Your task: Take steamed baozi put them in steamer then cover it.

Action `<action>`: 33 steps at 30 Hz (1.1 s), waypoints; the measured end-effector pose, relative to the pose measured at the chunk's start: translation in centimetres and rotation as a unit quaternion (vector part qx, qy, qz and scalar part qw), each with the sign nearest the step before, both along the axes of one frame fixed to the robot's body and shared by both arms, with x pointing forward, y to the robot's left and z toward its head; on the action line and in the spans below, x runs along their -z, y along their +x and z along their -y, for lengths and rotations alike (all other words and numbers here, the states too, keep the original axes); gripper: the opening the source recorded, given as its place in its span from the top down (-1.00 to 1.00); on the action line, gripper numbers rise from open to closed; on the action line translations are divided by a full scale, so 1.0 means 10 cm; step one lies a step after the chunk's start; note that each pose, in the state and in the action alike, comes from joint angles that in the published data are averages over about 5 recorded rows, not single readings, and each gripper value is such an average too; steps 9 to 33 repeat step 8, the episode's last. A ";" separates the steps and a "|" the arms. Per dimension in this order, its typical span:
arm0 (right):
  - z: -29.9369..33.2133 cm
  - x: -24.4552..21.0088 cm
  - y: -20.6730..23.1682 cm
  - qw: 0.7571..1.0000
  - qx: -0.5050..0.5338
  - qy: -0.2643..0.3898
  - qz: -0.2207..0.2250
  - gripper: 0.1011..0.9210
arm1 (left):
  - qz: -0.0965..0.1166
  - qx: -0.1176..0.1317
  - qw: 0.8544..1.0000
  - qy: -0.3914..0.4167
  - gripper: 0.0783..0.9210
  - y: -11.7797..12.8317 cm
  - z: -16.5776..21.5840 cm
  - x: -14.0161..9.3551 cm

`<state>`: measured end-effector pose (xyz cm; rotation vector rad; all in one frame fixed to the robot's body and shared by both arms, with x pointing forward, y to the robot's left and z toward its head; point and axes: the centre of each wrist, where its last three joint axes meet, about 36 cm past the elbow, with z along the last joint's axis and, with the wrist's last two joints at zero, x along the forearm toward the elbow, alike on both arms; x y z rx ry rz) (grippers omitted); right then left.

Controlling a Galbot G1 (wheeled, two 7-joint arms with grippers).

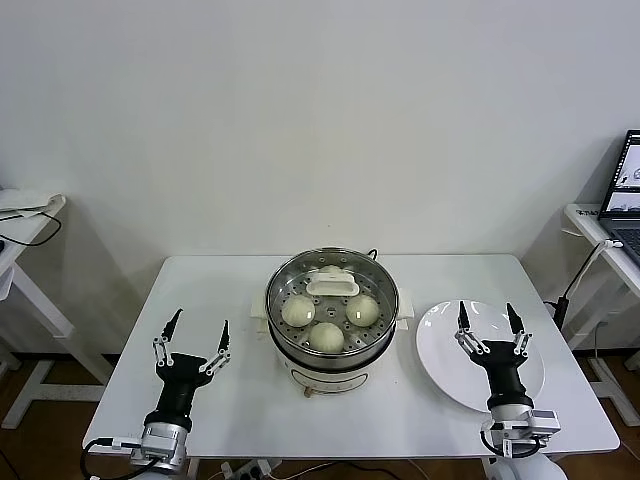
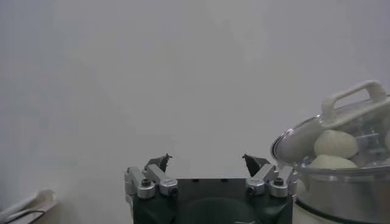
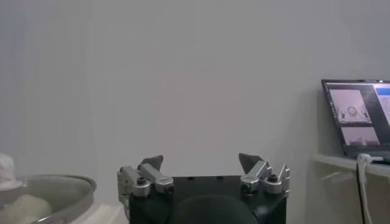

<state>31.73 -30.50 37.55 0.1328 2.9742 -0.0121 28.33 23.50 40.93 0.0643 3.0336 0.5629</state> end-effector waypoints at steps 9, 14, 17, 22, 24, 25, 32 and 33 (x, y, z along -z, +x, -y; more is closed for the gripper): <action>0.01 -0.01 0.00 1.000 0.006 -0.004 0.001 -0.76 | -0.006 0.005 1.000 -0.006 -0.77 -0.03 0.02 0.05; 0.01 -0.01 0.00 1.000 0.006 -0.004 0.001 -0.76 | -0.006 0.005 1.000 -0.006 -0.77 -0.03 0.02 0.05; 0.01 -0.01 0.00 1.000 0.006 -0.004 0.001 -0.76 | -0.006 0.005 1.000 -0.006 -0.77 -0.03 0.02 0.05; 0.01 -0.01 0.00 1.000 0.006 -0.004 0.001 -0.76 | -0.006 0.005 1.000 -0.006 -0.77 -0.03 0.02 0.05; 0.01 -0.01 0.00 1.000 0.006 -0.004 0.001 -0.76 | -0.006 0.005 1.000 -0.006 -0.77 -0.03 0.02 0.05; 0.01 -0.01 0.00 1.000 0.006 -0.004 0.001 -0.76 | -0.006 0.005 1.000 -0.006 -0.77 -0.03 0.02 0.05; 0.01 -0.01 0.00 1.000 0.006 -0.004 0.001 -0.76 | -0.006 0.005 1.000 -0.006 -0.77 -0.03 0.02 0.05; 0.01 -0.01 0.00 1.000 0.006 -0.004 0.001 -0.76 | -0.006 0.005 1.000 -0.006 -0.77 -0.03 0.02 0.05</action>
